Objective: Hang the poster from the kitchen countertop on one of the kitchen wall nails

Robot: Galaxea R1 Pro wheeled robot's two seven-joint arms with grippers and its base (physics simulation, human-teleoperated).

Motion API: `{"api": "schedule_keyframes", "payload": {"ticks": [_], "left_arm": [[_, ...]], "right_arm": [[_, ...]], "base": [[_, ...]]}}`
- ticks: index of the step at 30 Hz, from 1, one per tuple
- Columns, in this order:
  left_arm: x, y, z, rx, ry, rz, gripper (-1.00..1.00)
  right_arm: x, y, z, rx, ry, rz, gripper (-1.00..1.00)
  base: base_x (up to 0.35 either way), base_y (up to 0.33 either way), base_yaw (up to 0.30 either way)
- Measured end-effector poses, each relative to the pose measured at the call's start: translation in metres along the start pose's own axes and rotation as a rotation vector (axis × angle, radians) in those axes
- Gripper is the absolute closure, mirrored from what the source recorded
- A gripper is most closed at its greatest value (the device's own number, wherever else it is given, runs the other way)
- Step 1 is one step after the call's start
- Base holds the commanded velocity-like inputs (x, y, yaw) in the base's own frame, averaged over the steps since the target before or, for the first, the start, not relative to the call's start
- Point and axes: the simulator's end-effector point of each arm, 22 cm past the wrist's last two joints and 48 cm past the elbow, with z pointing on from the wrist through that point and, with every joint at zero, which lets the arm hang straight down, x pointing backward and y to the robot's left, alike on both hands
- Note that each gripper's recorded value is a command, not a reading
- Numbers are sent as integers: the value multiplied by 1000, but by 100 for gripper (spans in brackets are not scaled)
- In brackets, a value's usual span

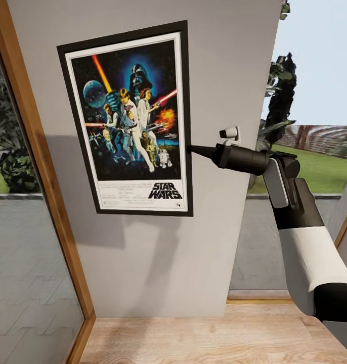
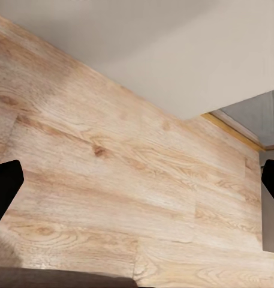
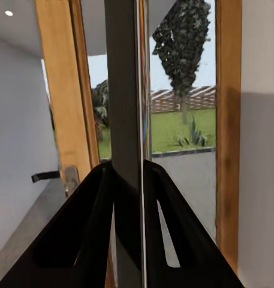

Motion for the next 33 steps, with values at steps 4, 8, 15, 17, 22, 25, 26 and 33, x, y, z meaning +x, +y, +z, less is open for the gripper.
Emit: {"api": "schedule_keyframes", "payload": {"ticks": [4, 8, 15, 17, 22, 25, 26, 33], "left_arm": [[0, 0, 0, 0, 0, 0, -100], [0, 0, 0, 0, 0, 0, -100], [0, 0, 0, -1, 0, 0, -100], [0, 0, 0, -1, 1, -1, -100], [0, 0, 0, -2, 1, -1, -100], [0, 0, 0, -1, 1, -1, -100], [0, 0, 0, -1, 1, -1, -100], [0, 0, 0, -2, 1, -1, -100]], "right_arm": [[-1, 0, 0, 1, -4, -3, 100], [-1, 0, 0, 1, -6, -4, 100], [-2, 0, 0, 1, -7, -6, 100], [-2, 0, 0, 2, -9, -12, 100], [-9, -3, -5, 8, -46, -64, 100], [-10, -3, -5, 10, -51, -69, 100], [-10, -3, -6, 10, -52, -69, 100], [-9, -4, -6, 11, -55, -70, 100]], "base": [[0, 0, 0], [0, 0, 0], [14, 0, 0], [27, 0, 0], [8, 0, 0], [2, 0, 0], [1, 0, 0], [0, 0, 0]]}}
